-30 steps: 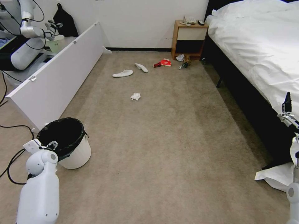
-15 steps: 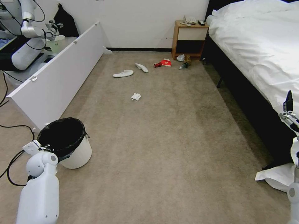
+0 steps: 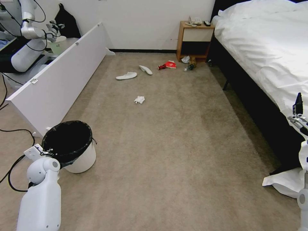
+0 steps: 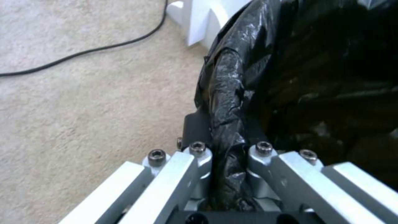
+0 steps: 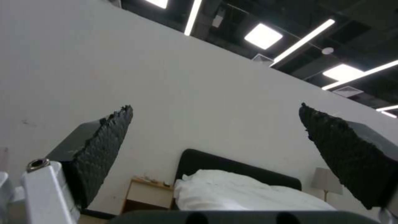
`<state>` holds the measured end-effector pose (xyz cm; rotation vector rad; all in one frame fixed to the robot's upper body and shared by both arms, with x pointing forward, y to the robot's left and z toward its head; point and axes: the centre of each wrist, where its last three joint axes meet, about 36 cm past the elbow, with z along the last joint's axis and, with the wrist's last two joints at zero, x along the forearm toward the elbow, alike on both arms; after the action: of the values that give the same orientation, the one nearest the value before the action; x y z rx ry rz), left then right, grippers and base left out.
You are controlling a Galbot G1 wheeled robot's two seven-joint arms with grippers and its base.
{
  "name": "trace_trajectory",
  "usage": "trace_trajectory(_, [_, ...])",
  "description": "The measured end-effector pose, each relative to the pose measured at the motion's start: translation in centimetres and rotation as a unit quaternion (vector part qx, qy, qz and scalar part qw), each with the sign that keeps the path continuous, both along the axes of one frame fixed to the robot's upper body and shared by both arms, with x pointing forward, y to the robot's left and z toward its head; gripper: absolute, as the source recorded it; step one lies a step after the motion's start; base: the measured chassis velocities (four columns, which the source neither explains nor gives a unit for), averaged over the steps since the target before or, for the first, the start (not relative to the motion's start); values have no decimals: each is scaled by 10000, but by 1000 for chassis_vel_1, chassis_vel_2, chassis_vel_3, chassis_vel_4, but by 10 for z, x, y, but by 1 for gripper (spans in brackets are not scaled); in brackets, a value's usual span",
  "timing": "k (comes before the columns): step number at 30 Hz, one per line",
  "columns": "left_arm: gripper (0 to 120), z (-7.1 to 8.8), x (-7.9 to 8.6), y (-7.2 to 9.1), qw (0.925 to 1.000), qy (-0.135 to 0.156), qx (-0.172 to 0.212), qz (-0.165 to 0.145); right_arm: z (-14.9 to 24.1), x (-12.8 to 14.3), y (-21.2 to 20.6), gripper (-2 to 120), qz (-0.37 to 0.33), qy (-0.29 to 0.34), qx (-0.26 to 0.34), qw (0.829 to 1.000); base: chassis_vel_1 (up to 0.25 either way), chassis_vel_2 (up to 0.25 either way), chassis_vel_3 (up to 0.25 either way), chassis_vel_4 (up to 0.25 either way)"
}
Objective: Pick up the trash bin, then pick up the garbage from the floor and place it into the trash bin.
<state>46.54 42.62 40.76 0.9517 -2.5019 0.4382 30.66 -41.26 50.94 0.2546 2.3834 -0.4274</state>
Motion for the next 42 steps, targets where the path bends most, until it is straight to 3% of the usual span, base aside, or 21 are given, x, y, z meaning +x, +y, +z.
trace_trajectory(5, [4,16,-4,-12,9995,-265,-16,-179,-1,1,-2,100,-15,18,15,10000,0,0,0,0])
trace_trajectory(7, [4,36,-6,-24,9982,-503,-14,-333,-1,2,-3,100,-14,28,22,10000,0,0,0,0])
trace_trajectory(10, [4,49,-8,-30,9971,-638,24,-420,-1,2,-4,100,-19,32,26,10000,0,0,0,0])
trace_trajectory(12, [4,71,-13,-42,9946,-854,135,-571,-1,2,-4,100,-21,34,29,10000,0,0,0,0])
trace_trajectory(13, [4,71,-13,-42,9946,-854,135,-571,-1,2,-4,100,-21,34,29,10000,0,0,0,0])
trace_trajectory(16, [4,99,-22,-60,9896,-1166,273,-801,-1,3,-5,100,-21,34,36,10000,0,0,0,0])
trace_trajectory(20, [4,113,-29,-73,9852,-1371,343,-966,-1,3,-6,100,-15,33,61,10000,0,0,0,0])
trace_trajectory(23, [4,131,-41,-92,9767,-1713,388,-1230,-2,3,-4,100,-46,68,180,9998,0,0,0,0])
trace_trajectory(31, [4,148,-61,-115,9615,-2140,419,-1674,-5,2,-1,100,-173,280,531,9980,0,0,0,0])
trace_trajectory(38, [4,150,-69,-118,9498,-2385,567,-1941,-5,2,0,100,-417,410,829,9948,0,0,0,0])
trace_trajectory(41, [4,149,-71,-119,9376,-2637,688,-2160,-8,4,-3,100,-504,489,870,9937,0,0,0,0])
trace_trajectory(42, [4,149,-71,-119,9376,-2637,688,-2160,-8,4,-3,100,-504,489,870,9937,0,0,0,0])
